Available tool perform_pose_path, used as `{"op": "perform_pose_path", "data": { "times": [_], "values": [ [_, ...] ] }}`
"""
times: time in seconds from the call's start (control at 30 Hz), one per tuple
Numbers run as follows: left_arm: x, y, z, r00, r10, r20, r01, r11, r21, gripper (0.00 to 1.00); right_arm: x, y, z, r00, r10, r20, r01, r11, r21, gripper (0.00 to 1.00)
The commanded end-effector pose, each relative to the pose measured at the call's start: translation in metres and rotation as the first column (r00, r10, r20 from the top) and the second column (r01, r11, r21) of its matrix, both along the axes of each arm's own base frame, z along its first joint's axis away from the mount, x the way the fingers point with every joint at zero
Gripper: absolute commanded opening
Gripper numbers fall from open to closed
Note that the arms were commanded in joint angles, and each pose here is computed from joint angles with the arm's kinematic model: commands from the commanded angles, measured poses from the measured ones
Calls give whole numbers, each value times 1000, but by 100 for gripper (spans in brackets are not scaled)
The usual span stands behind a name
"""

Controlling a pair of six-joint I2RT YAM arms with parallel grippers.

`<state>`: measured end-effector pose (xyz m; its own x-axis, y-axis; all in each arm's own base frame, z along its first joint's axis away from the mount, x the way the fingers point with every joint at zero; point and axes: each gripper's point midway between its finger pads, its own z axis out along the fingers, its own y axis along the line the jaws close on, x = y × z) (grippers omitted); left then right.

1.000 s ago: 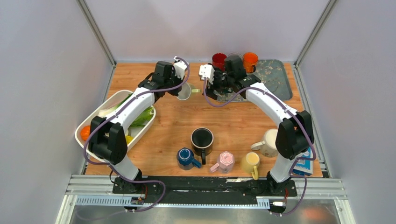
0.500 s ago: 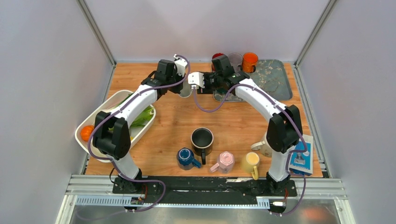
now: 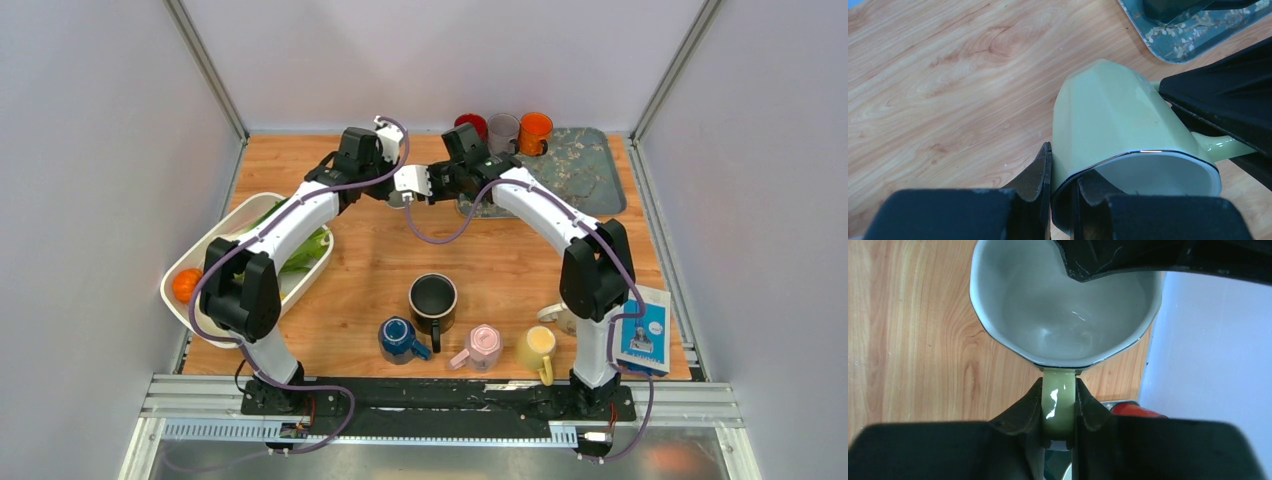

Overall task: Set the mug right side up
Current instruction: Turn over the cup at the center of the board.

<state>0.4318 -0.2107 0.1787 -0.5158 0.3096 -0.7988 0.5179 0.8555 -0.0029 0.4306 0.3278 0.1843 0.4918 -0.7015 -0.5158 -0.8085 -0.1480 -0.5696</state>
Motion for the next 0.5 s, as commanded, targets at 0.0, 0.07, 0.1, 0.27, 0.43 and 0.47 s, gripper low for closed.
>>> {"op": "perform_pose_path", "data": {
  "times": [0.0, 0.07, 0.1, 0.27, 0.43, 0.47],
  "values": [
    [17, -22, 70, 985, -6, 175, 31, 989, -146, 0, 3, 8, 1, 999, 5, 40, -4, 1000, -24, 9],
    [16, -21, 69, 985, -1, 172, 27, 989, -148, 2, 5, 4, 1, 999, -34, 34, 34, 999, -18, 0],
    [16, -19, 69, 986, 8, 168, 17, 989, -150, 16, 7, 3, 3, 998, -61, 35, 61, 998, -8, 0],
    [14, -5, 78, 982, 79, 171, -46, 981, -189, 55, 13, -11, 11, 983, -180, 16, 180, 983, 40, 0],
    [21, 21, 92, 972, 157, 176, -113, 966, -234, 61, 24, -30, 46, 956, -274, -103, 289, 938, 189, 0],
    [24, 27, 94, 969, 167, 180, -122, 964, -235, 61, 27, -34, 54, 946, -293, -137, 318, 922, 223, 0]
  ]
}}
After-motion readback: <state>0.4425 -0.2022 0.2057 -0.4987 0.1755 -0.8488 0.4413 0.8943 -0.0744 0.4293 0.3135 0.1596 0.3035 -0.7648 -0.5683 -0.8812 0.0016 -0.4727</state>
